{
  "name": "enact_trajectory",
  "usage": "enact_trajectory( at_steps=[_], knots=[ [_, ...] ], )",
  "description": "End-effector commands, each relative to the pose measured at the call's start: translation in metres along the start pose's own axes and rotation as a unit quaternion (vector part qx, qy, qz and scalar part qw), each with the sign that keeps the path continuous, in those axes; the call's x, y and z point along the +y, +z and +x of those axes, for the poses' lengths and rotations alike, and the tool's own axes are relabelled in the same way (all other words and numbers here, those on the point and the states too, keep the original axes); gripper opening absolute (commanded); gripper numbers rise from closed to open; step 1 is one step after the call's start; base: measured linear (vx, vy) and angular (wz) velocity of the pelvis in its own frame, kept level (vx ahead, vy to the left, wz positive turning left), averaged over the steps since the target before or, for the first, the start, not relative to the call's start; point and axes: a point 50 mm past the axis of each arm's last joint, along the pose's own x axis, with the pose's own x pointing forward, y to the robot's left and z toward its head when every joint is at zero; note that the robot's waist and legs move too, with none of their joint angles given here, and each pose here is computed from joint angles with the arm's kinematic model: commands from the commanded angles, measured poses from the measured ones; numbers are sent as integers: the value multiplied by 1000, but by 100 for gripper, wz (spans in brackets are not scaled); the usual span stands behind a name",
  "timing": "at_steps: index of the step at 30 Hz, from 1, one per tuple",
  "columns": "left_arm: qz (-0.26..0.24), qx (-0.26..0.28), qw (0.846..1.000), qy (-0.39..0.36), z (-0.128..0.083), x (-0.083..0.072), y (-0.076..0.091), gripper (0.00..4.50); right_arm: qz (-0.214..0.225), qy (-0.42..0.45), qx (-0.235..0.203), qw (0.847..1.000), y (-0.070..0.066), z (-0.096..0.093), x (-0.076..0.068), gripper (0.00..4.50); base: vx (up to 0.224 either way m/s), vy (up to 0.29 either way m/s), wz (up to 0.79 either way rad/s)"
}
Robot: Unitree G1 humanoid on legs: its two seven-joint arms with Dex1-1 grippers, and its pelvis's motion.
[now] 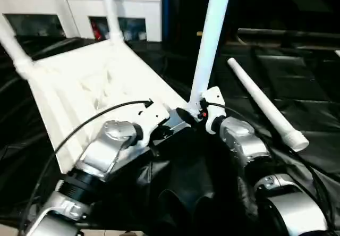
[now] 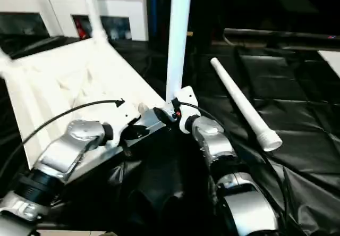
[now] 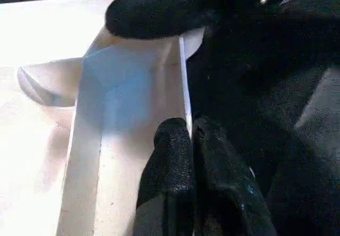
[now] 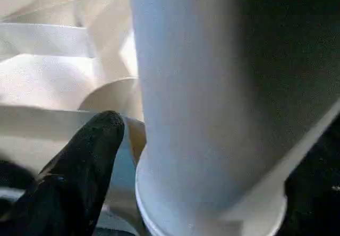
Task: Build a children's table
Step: Insert table leg to table base
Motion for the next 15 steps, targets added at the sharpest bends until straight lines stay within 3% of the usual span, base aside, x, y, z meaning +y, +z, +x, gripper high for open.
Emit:
enact_trajectory(
  at_steps=[1, 8, 15],
  knots=[
    [20, -9, 999, -35, -1, -7, 1, 0, -21, 32, -11, 999, 8, -7, -2, 405, 0, 0, 0],
    [44, -7, 996, -73, -11, -5, -5, 0, -69, 102, 2, 992, 12, -36, -9, 405, 0, 0, 0],
    [60, -18, 991, -122, -19, -8, -5, 0, -98, 162, 56, 980, 5, -53, -8, 405, 0, 0, 0]
  ],
)
